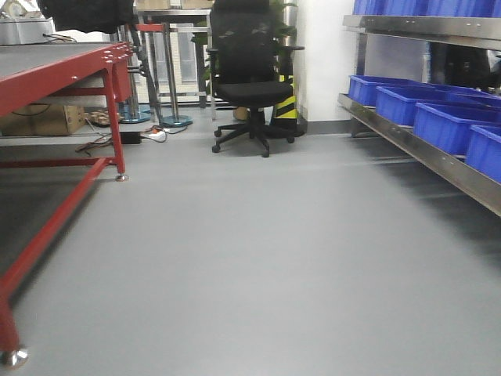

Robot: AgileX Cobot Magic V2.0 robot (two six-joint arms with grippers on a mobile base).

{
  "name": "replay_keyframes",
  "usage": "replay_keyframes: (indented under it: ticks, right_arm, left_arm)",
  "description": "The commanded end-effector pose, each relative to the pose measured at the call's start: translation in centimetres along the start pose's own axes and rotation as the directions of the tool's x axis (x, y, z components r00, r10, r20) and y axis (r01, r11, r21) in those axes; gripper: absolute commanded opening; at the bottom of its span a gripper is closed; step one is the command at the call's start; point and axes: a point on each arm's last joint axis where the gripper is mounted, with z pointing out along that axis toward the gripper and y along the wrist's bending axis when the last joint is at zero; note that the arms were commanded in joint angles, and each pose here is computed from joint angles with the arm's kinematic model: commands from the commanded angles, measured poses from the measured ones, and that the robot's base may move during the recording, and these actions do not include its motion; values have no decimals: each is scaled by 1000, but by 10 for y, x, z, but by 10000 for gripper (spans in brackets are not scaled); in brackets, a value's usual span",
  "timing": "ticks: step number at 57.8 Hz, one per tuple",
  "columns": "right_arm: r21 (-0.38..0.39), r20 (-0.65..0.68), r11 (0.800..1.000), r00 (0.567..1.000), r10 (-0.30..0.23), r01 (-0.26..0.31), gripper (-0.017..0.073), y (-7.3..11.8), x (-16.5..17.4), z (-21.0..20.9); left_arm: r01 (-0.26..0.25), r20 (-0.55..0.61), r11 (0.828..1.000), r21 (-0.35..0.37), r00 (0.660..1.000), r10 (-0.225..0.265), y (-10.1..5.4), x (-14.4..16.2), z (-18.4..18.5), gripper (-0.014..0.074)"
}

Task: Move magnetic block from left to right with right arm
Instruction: 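Drive the base away from the first table carrying the cube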

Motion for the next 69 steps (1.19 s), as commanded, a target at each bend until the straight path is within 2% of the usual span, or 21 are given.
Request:
replay_keyframes:
  ticks: [1,69]
  right_arm:
    - [-8,104,1000,994,-25,26,199,1,-17,-3]
    - [-8,103,1000,994,-25,26,199,1,-17,-2]
  left_arm:
    - [11,88,1000,2,996,-11,0,-6,-1,-126]
    - [11,86,1000,2,996,-11,0,-6,-1,-126]
